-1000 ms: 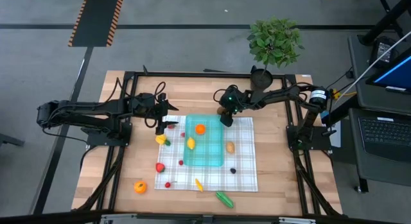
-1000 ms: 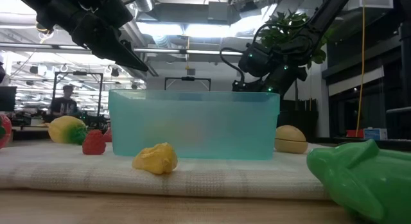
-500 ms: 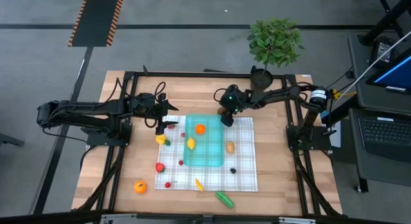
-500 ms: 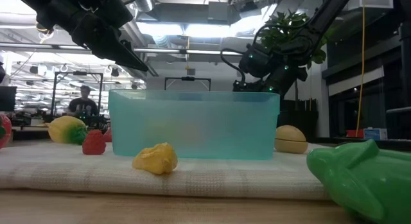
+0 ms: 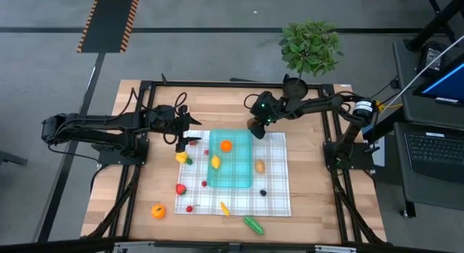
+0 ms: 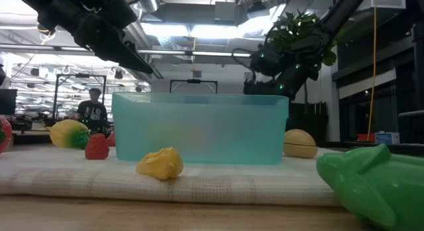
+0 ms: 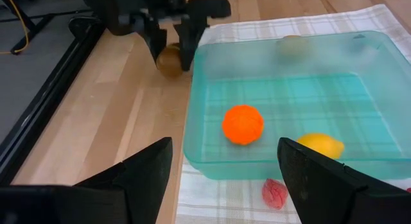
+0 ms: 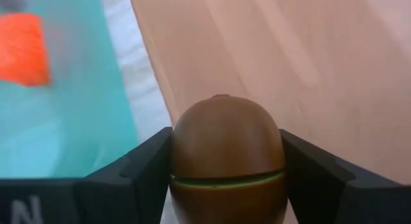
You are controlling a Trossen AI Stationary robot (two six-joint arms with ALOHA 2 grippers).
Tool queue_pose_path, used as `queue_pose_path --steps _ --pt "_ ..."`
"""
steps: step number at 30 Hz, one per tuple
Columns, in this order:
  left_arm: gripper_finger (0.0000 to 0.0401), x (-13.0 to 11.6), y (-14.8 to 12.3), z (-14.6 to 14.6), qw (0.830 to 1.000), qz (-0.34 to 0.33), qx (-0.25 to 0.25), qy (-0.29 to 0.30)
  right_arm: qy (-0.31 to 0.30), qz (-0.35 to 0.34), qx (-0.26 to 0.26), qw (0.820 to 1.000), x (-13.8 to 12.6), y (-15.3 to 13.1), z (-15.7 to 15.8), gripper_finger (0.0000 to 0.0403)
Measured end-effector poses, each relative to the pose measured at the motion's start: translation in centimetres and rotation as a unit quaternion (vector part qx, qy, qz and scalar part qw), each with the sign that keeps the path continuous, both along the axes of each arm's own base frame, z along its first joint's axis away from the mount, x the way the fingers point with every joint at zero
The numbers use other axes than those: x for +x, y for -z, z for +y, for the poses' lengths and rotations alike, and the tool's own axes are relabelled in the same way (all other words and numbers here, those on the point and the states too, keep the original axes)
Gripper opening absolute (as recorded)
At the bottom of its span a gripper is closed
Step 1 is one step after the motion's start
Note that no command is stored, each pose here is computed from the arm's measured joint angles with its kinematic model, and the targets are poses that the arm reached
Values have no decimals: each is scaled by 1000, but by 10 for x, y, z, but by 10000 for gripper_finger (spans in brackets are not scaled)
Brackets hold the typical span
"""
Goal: Pick and placing Produce into tupperware
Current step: Put the brown kiwi into the blue bin
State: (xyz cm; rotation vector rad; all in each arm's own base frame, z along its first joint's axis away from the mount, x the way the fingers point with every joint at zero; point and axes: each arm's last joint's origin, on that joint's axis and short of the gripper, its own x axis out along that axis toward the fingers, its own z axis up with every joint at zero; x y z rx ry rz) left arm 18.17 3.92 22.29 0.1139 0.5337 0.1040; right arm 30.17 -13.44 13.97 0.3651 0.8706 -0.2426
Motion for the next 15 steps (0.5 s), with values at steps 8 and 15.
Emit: queue_pose_path --steps 8,15 --pt "275 0 0 0 1000 0 0 0 -5 -42 -46 998 -12 -44 3 246" --pt "275 0 0 0 1000 0 0 0 -6 -77 -94 993 -26 -80 8 246"
